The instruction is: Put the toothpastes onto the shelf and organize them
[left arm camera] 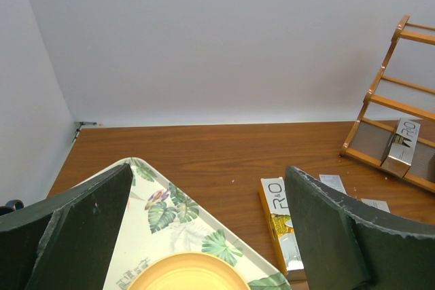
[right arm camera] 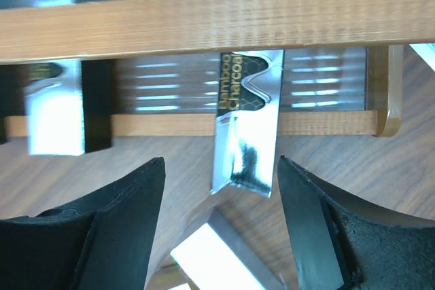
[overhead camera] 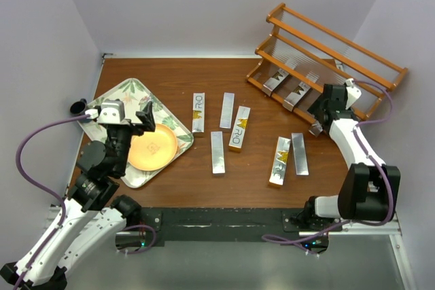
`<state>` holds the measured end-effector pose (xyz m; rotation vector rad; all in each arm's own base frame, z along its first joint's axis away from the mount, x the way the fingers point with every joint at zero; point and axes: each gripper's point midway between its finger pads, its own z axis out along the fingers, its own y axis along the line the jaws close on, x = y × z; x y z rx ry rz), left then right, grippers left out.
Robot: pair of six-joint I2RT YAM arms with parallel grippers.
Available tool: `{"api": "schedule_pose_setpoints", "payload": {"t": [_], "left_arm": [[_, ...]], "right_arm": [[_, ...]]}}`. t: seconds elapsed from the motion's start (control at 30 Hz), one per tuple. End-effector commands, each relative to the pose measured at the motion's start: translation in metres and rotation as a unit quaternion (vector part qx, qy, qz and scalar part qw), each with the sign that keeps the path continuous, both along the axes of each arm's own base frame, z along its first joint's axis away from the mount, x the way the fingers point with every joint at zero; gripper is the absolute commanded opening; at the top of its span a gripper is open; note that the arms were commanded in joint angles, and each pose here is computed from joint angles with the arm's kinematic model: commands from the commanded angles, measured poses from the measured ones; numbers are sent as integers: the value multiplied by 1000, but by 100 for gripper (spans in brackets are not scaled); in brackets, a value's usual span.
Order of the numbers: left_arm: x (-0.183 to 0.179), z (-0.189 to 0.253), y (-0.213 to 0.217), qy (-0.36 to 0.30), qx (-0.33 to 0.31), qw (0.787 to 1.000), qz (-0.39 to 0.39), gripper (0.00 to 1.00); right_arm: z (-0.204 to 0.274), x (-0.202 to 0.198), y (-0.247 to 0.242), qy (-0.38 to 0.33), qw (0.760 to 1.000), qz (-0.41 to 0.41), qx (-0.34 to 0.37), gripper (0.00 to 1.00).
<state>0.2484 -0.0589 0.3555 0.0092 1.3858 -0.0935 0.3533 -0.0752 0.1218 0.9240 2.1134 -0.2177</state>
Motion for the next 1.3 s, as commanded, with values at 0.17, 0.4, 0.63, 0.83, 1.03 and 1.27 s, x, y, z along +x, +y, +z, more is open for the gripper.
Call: {"api": "schedule_pose_setpoints", "payload": {"t": [0.17,0.4,0.63,0.83,1.03,1.27], "left_arm": [[1,7,-2,-16,-6,1000,-3,100],[0,7,-2,-16,-7,1000,-4,100],[0,6,-3,-17,-6,1000,-6,100],[0,6,-2,-16,-6,1000,-4,100],[1,6,-3,-16,-6,1000,-6,100],[1,6,-4,-15,-6,1000,-8,100]], "right_arm": [[5,11,23,-31,997,66,40,72],[-14,22,30,-21,995,87,50,71],[-37,17,31,8,995,82,60,70],[-39,14,32,13,994,84,64,69],[-1,17,35,-11,991,130,41,71],[-2,-20,29,47,988,148,7,73]]}}
